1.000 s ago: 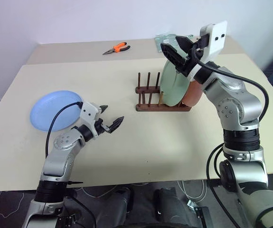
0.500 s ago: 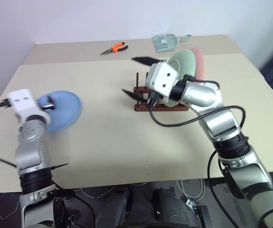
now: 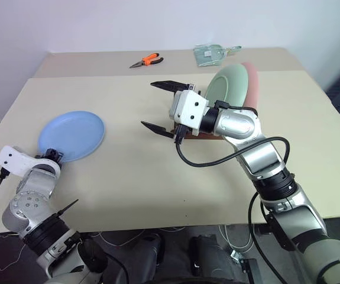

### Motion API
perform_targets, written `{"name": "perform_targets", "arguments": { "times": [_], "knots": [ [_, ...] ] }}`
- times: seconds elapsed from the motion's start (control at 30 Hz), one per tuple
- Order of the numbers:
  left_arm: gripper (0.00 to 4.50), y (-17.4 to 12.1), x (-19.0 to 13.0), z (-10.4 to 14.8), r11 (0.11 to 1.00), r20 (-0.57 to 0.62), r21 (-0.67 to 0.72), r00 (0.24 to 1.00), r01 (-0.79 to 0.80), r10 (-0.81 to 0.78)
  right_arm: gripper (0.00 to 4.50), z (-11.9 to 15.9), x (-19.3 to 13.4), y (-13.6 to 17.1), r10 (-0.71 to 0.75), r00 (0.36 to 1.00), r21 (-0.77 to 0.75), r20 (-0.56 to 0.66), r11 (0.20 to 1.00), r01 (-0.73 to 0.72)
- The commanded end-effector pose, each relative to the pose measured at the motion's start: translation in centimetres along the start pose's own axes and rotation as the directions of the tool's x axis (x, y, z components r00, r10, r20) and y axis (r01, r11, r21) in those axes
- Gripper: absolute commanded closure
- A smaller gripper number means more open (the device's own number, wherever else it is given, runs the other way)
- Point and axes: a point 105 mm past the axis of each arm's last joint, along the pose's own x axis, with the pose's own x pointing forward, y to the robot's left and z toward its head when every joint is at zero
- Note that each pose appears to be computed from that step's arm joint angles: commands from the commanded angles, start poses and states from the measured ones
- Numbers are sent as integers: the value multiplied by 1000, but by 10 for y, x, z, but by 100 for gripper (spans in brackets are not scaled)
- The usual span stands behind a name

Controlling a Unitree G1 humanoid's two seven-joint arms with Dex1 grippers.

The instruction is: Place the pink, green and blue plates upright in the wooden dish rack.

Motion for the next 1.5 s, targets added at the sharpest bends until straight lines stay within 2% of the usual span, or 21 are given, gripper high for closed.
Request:
{"name": "perform_targets", "arguments": {
  "times": [0.03,0.13,0.27,0.3,0.33,0.4,0.43,0.53,0.63,0.7,0.8,1.03,1.07,1.1,1.17,1.23,1.27,1.33,1.4,1.47,1.5],
  "knots": [
    [447,-21,-2,11,996,23,17,996,86,-86,0,7,-5,-6,-26,999,-1,18,1000,27],
    [447,-57,-9,22,964,72,127,967,235,-245,0,6,-6,-6,-27,1000,-21,6,999,27],
    [447,-125,-33,31,832,86,340,867,438,-491,0,8,-5,-1,-1,1000,-100,7,995,2],
    [447,-134,-37,30,808,79,366,850,462,-521,0,8,-5,1,5,1000,-110,9,994,-4],
    [447,-161,-48,26,736,44,433,804,520,-593,0,7,-3,4,21,1000,-145,5,989,-20],
    [447,-192,-65,20,633,-10,518,745,575,-667,0,5,-1,9,42,999,-195,-4,980,-42],
    [447,-202,-71,18,601,-28,541,726,588,-687,0,3,1,11,50,999,-221,-13,974,-52],
    [447,-216,-80,15,577,-47,541,707,612,-706,0,-10,5,12,46,997,-305,-66,950,-64],
    [447,-229,-93,10,538,-78,526,668,658,-740,0,-19,8,13,38,995,-320,-87,945,-64],
    [447,-232,-98,7,523,-93,510,648,683,-756,0,-23,9,12,26,994,-332,-102,942,-59],
    [450,-227,-96,2,521,-121,507,654,687,-746,90,-32,8,7,-6,991,-354,-135,934,-43],
    [450,-221,-97,-5,491,-170,486,629,723,-758,446,-40,6,5,-35,984,-382,-172,923,-34],
    [450,-223,-99,-3,487,-158,466,611,739,-776,446,-39,6,4,-41,984,-392,-171,920,-30],
    [383,-226,-104,2,480,-128,448,586,754,-800,450,-39,6,4,-45,985,-399,-168,917,-26],
    [305,-236,-117,24,470,-10,405,518,784,-856,450,-37,7,4,-45,986,-409,-160,912,-25],
    [204,-238,-125,63,511,196,309,472,802,-859,450,-35,7,6,-43,988,-420,-149,907,-24],
    [158,-232,-121,81,560,287,275,490,781,-823,450,-34,8,7,-43,989,-425,-142,905,-22],
    [158,-214,-108,104,657,387,281,544,699,-744,450,-31,9,6,-50,991,-433,-124,901,-8],
    [158,-188,-93,121,742,445,355,595,569,-669,450,-21,9,0,-94,994,-414,-60,908,60],
    [158,-168,-80,124,768,452,480,631,424,-631,450,-8,8,-12,-165,986,-343,13,926,160],
    [158,-156,-71,116,750,423,560,656,354,-625,450,1,6,-20,-214,975,-273,61,936,222]
  ]
}}
